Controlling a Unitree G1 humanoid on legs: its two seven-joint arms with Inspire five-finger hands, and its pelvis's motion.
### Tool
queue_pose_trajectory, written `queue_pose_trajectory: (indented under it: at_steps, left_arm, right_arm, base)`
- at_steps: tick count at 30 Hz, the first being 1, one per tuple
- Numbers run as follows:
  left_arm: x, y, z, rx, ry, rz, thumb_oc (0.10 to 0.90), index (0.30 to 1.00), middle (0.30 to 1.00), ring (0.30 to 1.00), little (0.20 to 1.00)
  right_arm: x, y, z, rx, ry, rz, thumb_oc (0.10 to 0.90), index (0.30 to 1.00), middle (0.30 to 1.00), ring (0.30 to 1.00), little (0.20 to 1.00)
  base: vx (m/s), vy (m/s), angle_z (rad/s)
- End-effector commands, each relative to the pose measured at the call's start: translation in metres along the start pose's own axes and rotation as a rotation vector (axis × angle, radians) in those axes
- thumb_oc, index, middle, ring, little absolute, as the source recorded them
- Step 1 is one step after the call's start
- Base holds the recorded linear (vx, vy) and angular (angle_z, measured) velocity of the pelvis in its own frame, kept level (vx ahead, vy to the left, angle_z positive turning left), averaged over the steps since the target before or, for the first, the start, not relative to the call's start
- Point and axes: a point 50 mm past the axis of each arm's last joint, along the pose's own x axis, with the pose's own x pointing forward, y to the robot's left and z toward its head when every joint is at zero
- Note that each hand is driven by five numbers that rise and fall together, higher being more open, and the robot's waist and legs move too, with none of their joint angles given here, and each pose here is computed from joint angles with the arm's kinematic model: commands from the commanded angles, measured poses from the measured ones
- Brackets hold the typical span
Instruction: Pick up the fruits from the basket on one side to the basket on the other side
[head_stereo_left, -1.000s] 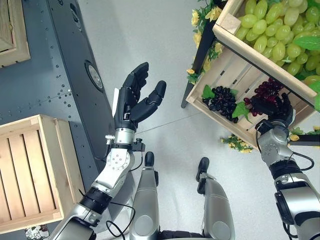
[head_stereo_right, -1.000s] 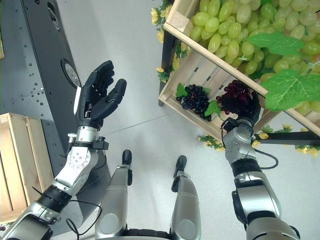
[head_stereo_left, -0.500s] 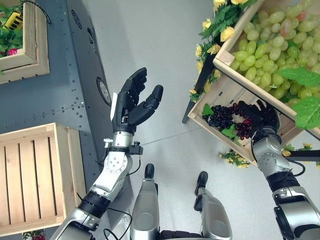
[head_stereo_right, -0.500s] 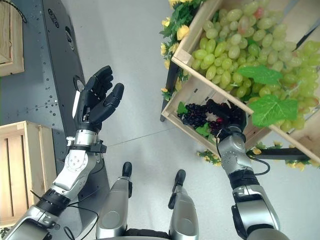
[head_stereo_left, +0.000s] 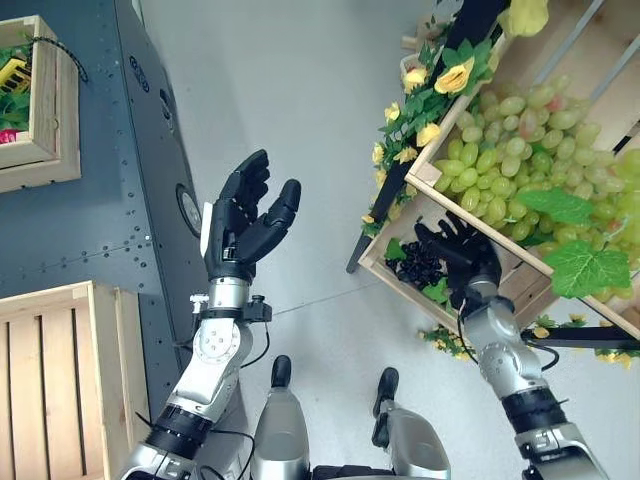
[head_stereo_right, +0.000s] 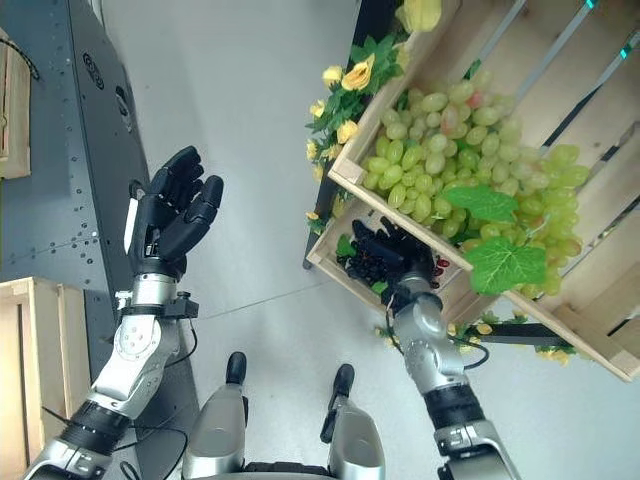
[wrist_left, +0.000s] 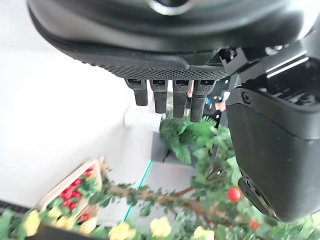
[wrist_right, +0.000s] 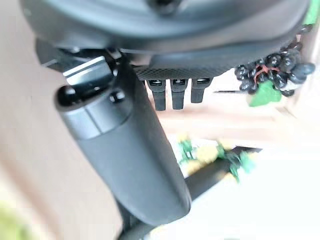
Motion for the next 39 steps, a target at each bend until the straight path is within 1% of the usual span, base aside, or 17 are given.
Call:
queue_pose_trajectory:
  at_steps: [1, 6, 10, 11, 13, 15, 21, 22, 26, 30, 32, 34, 35, 36, 39]
  left_arm:
    - [-0.014, -0.007, 0.005, -0.041, -0.050, 0.031, 0.800, 0.900, 0.900, 0.900, 0.900]
    - [-0.017, -0.004, -0.002, 0.000, -0.002, 0.047, 0.800, 0.900, 0.900, 0.900, 0.900]
    - [-0.017, -0.003, -0.009, 0.032, 0.042, 0.040, 0.800, 0.900, 0.900, 0.900, 0.900]
    - [-0.017, -0.003, -0.009, 0.035, 0.044, 0.040, 0.800, 0.900, 0.900, 0.900, 0.900]
    - [-0.018, -0.001, -0.011, 0.045, 0.062, 0.040, 0.800, 0.900, 0.900, 0.900, 0.900]
    - [-0.020, 0.005, -0.015, 0.073, 0.098, 0.035, 0.800, 0.900, 0.900, 0.900, 0.900]
    - [-0.024, 0.018, -0.019, 0.094, 0.151, 0.042, 0.800, 0.900, 0.900, 0.900, 0.900]
    - [-0.025, 0.020, -0.022, 0.080, 0.179, 0.046, 0.800, 0.900, 0.900, 0.900, 0.900]
    - [-0.025, 0.020, -0.028, 0.053, 0.210, 0.036, 0.800, 0.900, 0.900, 0.900, 0.900]
    - [-0.022, 0.013, -0.036, -0.030, 0.262, 0.043, 0.800, 0.900, 0.900, 0.900, 0.900]
    - [-0.024, 0.009, -0.042, -0.088, 0.304, 0.070, 0.800, 0.900, 0.900, 0.900, 0.900]
    - [-0.030, 0.006, -0.050, -0.154, 0.347, 0.091, 0.800, 0.900, 0.900, 0.900, 0.900]
    - [-0.031, 0.005, -0.051, -0.194, 0.348, 0.103, 0.800, 0.900, 0.900, 0.900, 0.900]
    - [-0.034, 0.003, -0.052, -0.221, 0.347, 0.096, 0.800, 0.900, 0.900, 0.900, 0.900]
    - [-0.037, -0.003, -0.061, -0.294, 0.388, 0.051, 0.800, 0.900, 0.900, 0.900, 0.900]
  right_arm:
    - [-0.014, 0.004, 0.016, -0.094, -0.160, 0.171, 0.800, 0.900, 0.900, 0.900, 0.900]
    - [-0.025, 0.013, 0.009, -0.104, -0.173, 0.288, 0.800, 0.900, 0.900, 0.900, 0.900]
    - [-0.031, 0.026, 0.000, -0.065, -0.158, 0.406, 0.800, 0.900, 0.900, 0.900, 0.900]
    - [-0.032, 0.026, 0.000, -0.061, -0.156, 0.411, 0.800, 0.900, 0.900, 0.900, 0.900]
    - [-0.034, 0.029, -0.008, -0.037, -0.122, 0.447, 0.800, 0.900, 0.900, 0.900, 0.900]
    - [-0.039, 0.033, -0.023, -0.025, -0.036, 0.534, 0.800, 0.900, 0.900, 0.900, 0.900]
    - [-0.047, 0.034, -0.038, 0.032, 0.063, 0.686, 0.800, 0.900, 0.900, 0.900, 0.900]
    - [-0.050, 0.037, -0.040, 0.045, 0.087, 0.739, 0.800, 0.900, 0.900, 0.900, 0.900]
    - [-0.054, 0.038, -0.044, 0.041, 0.125, 0.831, 0.800, 0.900, 0.900, 0.900, 0.900]
    - [-0.050, 0.032, -0.045, 0.052, 0.129, 0.799, 0.800, 0.900, 0.900, 0.900, 0.900]
    - [-0.048, 0.029, -0.046, 0.072, 0.128, 0.735, 0.800, 0.900, 0.900, 0.900, 0.900]
    - [-0.046, 0.022, -0.045, 0.051, 0.120, 0.652, 0.800, 0.900, 0.900, 0.900, 0.900]
    - [-0.045, 0.021, -0.044, 0.037, 0.115, 0.640, 0.800, 0.900, 0.900, 0.900, 0.900]
    - [-0.045, 0.021, -0.043, 0.002, 0.111, 0.671, 0.800, 0.900, 0.900, 0.900, 0.900]
    - [-0.046, 0.017, -0.042, -0.058, 0.120, 0.678, 0.800, 0.900, 0.900, 0.900, 0.900]
  base:
    - [0.06, 0.212, 0.04]
    - [0.01, 0.138, 0.11]
    - [-0.02, 0.151, 0.13]
    - [-0.03, 0.148, 0.05]
    - [-0.02, 0.106, 0.04]
    - [-0.03, 0.120, 0.04]
    - [-0.01, -0.007, -0.03]
    - [-0.05, -0.100, -0.11]
    - [-0.09, -0.192, 0.03]
    - [-0.14, -0.321, 0.44]
    - [-0.17, -0.405, 0.41]
    - [-0.24, -0.446, 0.43]
    - [-0.30, -0.381, 0.51]
    - [-0.30, -0.316, 0.56]
    - [-0.21, -0.188, 0.40]
